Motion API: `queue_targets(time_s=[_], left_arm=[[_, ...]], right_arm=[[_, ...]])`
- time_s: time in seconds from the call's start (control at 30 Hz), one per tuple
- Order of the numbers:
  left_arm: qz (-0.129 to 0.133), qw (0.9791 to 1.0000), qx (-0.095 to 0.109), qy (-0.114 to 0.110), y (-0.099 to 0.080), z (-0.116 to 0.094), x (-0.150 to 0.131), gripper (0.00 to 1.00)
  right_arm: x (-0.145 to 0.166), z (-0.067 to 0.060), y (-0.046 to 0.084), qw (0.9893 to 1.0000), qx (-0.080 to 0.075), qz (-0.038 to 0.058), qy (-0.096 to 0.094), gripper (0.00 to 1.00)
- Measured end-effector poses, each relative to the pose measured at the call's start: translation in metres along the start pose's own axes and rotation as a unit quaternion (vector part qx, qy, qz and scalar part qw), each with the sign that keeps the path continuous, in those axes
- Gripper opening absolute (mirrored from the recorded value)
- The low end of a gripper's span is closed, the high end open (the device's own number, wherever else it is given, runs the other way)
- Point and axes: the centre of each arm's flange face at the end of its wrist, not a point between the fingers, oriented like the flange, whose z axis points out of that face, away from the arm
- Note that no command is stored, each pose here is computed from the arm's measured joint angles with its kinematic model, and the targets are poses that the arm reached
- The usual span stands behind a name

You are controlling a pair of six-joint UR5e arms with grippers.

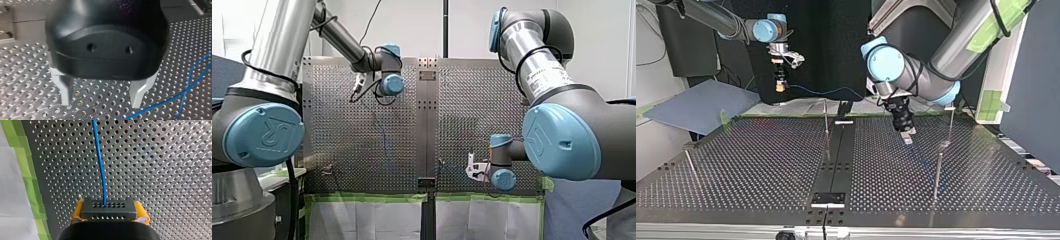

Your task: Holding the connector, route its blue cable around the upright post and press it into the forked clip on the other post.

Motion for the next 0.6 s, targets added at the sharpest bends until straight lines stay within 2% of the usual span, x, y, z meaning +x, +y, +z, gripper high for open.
queue_targets(time_s=[0.3, 0.6], left_arm=[[0.013, 0.9995, -0.020, -0.019, 0.000, 0.014, -0.003, 1.00], [0.027, 0.9982, -0.038, -0.037, 0.005, 0.031, -0.006, 1.00]], right_arm=[[0.000, 0.000, 0.000, 1.0000, 0.001, 0.0000, 0.001, 0.00], [0.000, -0.001, -0.002, 1.0000, 0.004, -0.0001, 0.000, 0.00]])
